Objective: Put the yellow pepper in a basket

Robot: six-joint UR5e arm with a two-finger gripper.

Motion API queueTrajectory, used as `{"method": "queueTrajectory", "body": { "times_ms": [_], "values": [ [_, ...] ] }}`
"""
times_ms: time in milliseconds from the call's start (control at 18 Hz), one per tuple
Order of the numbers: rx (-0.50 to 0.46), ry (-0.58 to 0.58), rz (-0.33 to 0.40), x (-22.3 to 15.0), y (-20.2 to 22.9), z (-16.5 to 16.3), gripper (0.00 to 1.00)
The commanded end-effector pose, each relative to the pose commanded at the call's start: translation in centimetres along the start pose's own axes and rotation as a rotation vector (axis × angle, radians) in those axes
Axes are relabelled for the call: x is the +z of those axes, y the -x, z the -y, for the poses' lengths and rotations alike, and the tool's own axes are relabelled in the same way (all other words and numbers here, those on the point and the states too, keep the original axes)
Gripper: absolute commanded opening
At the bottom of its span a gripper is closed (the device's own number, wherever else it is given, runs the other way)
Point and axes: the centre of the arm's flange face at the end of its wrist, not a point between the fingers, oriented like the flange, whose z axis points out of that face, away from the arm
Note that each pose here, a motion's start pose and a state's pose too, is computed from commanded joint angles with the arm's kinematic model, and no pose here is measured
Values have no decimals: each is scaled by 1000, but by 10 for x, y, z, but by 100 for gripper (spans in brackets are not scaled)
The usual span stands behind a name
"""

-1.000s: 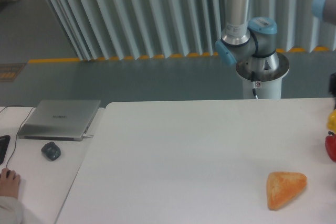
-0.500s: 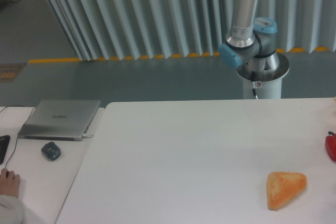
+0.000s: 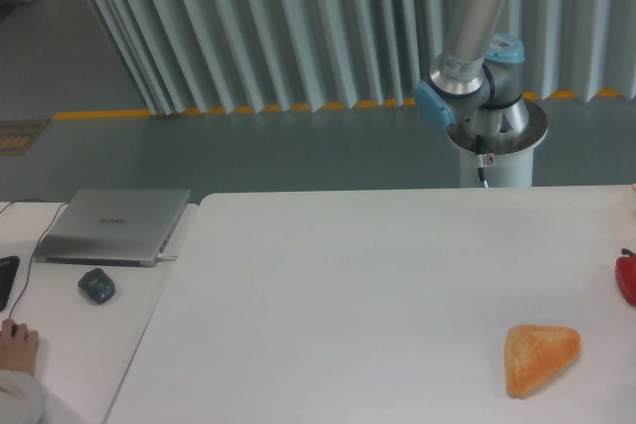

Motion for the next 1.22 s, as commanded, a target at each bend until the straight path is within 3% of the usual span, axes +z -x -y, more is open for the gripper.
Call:
{"method": "queueTrajectory", "body": {
  "times_ms": [56,278,389,500,556,611,722,778,889,1056,1222],
  "values": [
    [9,4,5,-4,0,-2,100],
    [-1,31,20,-39,-5,-12,100],
    [-17,1,19,-52,-11,-12,100],
    [-93,-104,57,-75,-17,-4,100],
    [-189,-218,61,-88,-17,18,100],
    [-236,-259,69,-101,-19,24,100],
    [-223,-295,46,-131,-7,70,100],
    [-286,-301,30,-145,-1,88,100],
    [-282,-298,39,-159,9,115,100],
    [-251,-306,15,-148,23,147,100],
    [-242,-304,-21,-127,31,155,100]
  ]
}}
